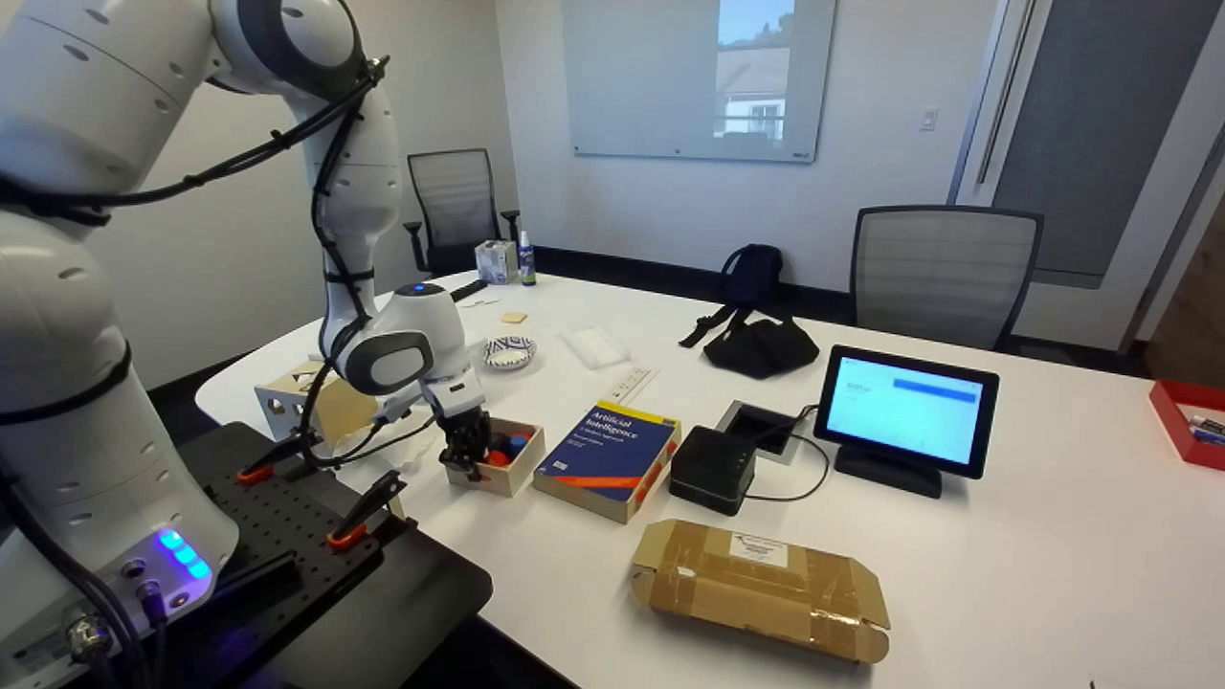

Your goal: Move the wooden box on the right backwards.

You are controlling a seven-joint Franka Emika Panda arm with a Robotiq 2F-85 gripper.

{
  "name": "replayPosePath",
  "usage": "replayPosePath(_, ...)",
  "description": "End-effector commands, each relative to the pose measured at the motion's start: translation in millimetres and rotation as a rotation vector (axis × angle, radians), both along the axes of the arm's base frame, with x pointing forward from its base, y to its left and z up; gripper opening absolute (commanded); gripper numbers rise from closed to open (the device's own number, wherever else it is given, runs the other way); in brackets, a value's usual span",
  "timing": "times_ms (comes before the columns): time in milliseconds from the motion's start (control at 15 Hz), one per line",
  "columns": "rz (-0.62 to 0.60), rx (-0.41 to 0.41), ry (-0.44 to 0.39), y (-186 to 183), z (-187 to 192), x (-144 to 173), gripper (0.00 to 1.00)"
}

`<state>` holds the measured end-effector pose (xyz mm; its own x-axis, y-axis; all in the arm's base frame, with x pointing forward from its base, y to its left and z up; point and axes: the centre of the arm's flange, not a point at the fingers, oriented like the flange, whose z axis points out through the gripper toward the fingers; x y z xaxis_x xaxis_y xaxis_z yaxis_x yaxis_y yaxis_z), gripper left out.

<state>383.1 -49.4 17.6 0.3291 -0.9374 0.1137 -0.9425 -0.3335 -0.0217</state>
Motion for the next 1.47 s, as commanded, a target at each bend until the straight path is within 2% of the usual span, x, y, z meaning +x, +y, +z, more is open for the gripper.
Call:
replayPosePath(0, 0.018, 0.005, -0.034, 1.1, 3.1, 3.5, 0.0)
replayPosePath(600, 0.148, 0.009, -0.133, 29.6, 46.5, 36.1, 0.02)
replayPosePath(733, 0.181, 0.008, -0.132, 33.2, 51.6, 53.3, 0.02)
replayPosePath(1000, 0.248, 0.012, -0.116, 33.1, 58.4, 108.1, 0.02)
replayPosePath(1400, 0.294, 0.01, -0.027, 25.3, 65.6, 179.8, 0.02)
